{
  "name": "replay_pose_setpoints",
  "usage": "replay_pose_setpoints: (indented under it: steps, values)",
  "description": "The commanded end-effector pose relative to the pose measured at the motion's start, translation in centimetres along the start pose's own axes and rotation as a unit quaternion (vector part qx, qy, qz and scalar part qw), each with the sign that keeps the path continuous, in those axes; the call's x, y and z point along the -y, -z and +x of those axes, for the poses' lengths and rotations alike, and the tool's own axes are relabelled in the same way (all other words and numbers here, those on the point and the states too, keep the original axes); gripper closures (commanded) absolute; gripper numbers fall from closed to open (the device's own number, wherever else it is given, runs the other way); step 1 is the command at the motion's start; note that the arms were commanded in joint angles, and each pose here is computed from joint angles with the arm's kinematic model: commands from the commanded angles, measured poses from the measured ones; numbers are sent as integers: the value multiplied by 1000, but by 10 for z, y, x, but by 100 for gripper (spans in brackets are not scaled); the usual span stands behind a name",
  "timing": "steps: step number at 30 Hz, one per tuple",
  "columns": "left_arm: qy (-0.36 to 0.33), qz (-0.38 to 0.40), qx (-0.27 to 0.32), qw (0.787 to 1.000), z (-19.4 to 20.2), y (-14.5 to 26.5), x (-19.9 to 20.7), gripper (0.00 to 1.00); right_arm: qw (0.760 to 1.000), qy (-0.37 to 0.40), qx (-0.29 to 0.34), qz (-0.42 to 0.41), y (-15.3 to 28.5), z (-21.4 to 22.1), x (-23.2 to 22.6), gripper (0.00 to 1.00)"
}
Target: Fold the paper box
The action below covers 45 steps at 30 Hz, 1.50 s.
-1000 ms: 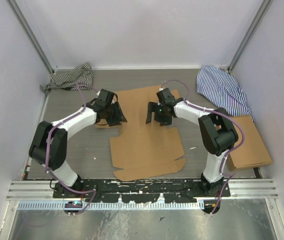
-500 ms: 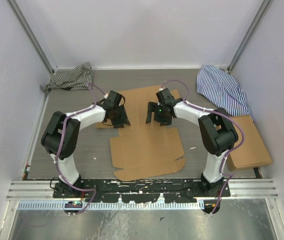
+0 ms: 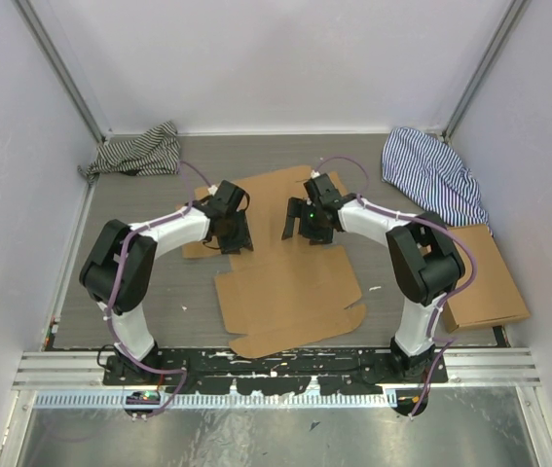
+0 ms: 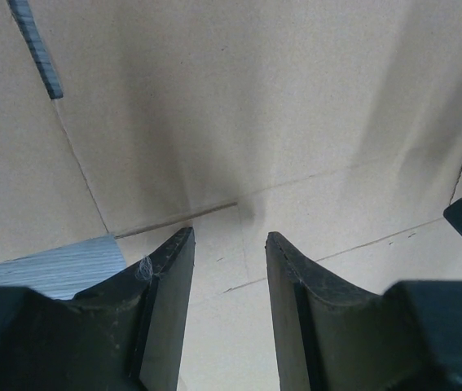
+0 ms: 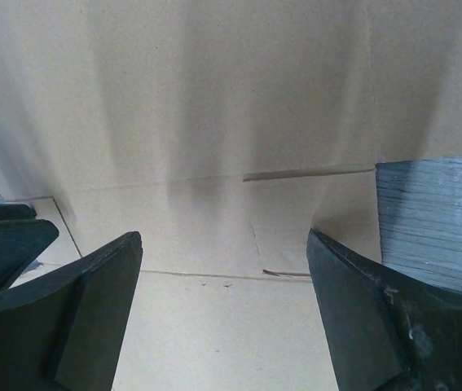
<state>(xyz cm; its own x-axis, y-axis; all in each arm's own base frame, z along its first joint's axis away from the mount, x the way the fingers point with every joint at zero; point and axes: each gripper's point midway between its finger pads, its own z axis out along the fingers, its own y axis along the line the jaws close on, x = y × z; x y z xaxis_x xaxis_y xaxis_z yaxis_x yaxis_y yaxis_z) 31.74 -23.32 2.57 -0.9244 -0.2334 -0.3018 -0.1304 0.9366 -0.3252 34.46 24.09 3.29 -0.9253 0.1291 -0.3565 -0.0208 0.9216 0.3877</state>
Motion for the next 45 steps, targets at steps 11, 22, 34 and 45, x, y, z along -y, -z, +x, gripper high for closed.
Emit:
replay_pose_setpoints:
  steps: [11, 22, 34, 45]
  values:
    - [-34, -48, -16, 998, 5, 3, -19, 50, 994, -14, -89, 59, -4, 83, 37, 12]
    - [-48, -42, -21, 998, -13, -13, -2, 49, 995, 9, -81, 55, -7, 55, 19, 12]
    - [-47, -35, -30, 998, -29, -26, 6, 49, 995, -1, -82, 64, -2, 58, 22, 12]
    - [-36, 2, 72, 997, -111, 56, 25, 39, 998, 33, 27, 55, 71, -38, -20, 9]
